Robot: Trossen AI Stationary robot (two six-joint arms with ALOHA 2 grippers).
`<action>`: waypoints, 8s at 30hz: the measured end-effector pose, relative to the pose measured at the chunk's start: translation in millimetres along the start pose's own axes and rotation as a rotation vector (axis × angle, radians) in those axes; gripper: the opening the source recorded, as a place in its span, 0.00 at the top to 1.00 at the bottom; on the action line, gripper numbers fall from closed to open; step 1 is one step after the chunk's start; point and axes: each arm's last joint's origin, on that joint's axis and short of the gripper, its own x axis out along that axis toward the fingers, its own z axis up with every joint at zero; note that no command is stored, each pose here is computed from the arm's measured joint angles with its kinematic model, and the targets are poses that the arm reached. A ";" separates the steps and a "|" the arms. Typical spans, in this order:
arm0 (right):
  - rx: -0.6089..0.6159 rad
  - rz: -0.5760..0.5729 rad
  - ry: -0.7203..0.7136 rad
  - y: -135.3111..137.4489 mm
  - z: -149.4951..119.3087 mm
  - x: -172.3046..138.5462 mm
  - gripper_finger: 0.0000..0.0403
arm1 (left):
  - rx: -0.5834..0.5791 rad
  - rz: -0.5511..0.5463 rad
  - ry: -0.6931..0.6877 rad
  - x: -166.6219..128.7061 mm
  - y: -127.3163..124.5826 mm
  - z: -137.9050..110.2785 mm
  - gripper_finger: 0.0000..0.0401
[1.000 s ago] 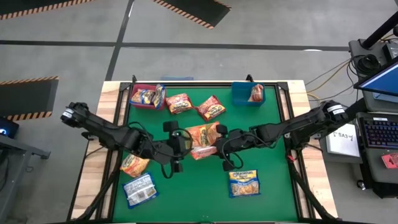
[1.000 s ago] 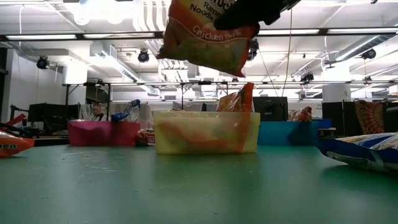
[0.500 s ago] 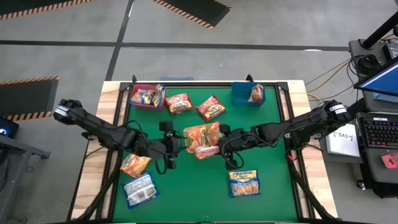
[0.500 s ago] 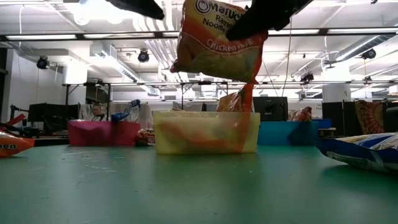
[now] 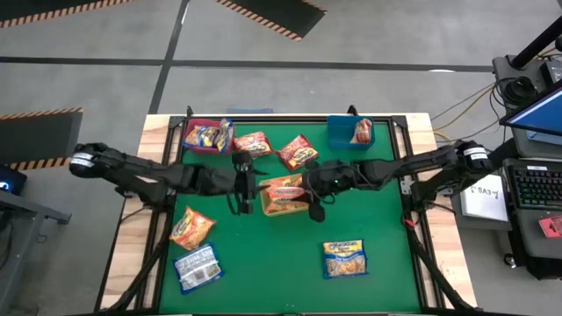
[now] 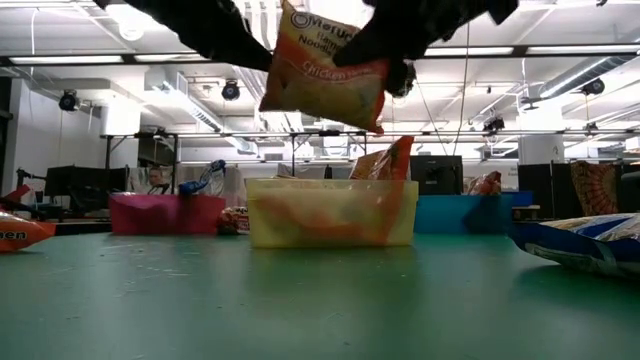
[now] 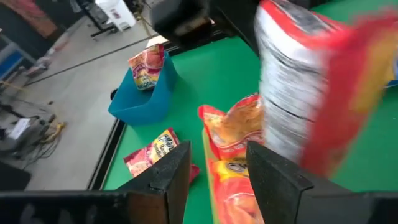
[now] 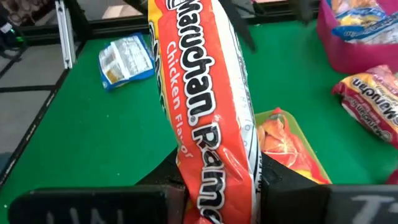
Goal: Sort Maruchan noodles
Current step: Put the orange noodle pack into the yellow bin, then put the red noodle pack into the blue bin
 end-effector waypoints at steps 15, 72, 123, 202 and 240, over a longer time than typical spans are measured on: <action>-0.021 0.075 0.109 -36.0 -28.8 43.8 0.84 | -0.144 -0.146 0.062 18.9 30.1 -47.3 0.72; -0.007 0.015 0.127 -46.0 -53.5 81.1 0.94 | -0.109 -0.464 0.143 43.8 -10.6 -50.5 0.72; 0.491 -0.267 -0.131 -100.0 18.8 -27.3 0.65 | -0.030 -0.158 -0.074 -34.4 28.2 -31.2 0.72; 0.207 -0.418 0.220 -109.2 79.5 -15.7 0.97 | -0.003 -0.018 -0.160 -39.1 36.5 -21.1 0.72; 0.021 -0.562 -0.431 -27.5 -4.9 -51.2 0.97 | -0.109 0.082 -0.315 13.3 39.5 -13.2 0.38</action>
